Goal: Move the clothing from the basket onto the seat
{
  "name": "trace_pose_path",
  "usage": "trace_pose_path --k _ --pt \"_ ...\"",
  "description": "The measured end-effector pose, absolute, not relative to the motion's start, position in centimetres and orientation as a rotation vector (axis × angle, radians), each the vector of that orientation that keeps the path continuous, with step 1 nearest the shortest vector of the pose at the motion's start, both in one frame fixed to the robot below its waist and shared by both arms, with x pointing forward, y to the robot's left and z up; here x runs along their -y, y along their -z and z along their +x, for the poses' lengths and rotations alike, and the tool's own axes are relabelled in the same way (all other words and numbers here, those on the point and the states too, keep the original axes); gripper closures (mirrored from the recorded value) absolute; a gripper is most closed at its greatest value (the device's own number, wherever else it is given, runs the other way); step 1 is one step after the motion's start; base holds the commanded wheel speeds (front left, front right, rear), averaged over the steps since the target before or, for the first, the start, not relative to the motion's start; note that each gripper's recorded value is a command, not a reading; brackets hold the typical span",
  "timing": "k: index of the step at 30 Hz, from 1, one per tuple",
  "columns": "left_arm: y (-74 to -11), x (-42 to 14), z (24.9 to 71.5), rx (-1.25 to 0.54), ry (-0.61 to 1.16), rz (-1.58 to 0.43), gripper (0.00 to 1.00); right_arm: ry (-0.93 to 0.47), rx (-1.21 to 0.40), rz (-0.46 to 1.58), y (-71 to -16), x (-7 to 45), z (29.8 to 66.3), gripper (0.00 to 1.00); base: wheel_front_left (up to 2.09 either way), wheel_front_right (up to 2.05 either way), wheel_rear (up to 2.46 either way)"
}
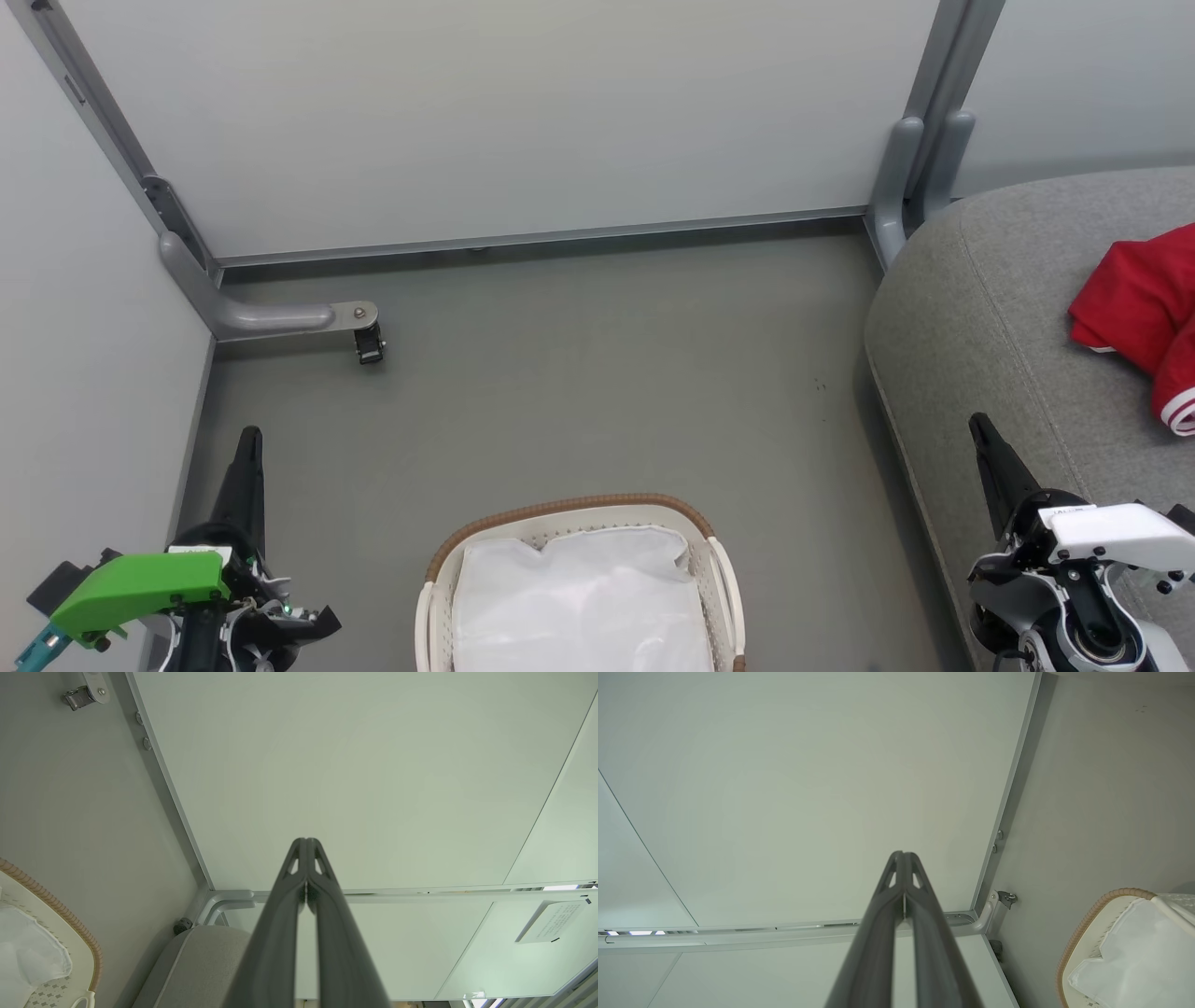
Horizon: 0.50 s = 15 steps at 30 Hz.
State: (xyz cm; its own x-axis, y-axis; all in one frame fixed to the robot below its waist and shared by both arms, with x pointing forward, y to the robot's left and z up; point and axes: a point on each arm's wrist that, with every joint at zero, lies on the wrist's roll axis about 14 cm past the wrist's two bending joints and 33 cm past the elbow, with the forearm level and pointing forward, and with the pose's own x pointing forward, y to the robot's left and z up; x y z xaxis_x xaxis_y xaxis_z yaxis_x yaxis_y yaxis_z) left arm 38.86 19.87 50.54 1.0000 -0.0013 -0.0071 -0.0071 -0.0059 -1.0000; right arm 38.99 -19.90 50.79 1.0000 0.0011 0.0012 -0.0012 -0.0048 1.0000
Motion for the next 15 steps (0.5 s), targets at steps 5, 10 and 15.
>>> trace_pose_path --k 5,10,15 --pt "-50.54 -19.87 38.86 -0.007 -0.005 -1.577 1.00 -0.002 0.000 1.576 -50.79 19.90 38.99 1.00 0.00 0.00 0.00" --pt "-50.54 -19.87 38.86 -0.007 -0.004 -1.577 1.00 -0.002 0.000 1.576 -50.79 19.90 38.99 1.00 0.00 0.00 0.00" --pt "-50.54 -19.87 38.86 -0.007 -0.005 -1.577 1.00 -0.002 0.000 1.576 -50.79 19.90 38.99 1.00 0.00 0.00 0.00"
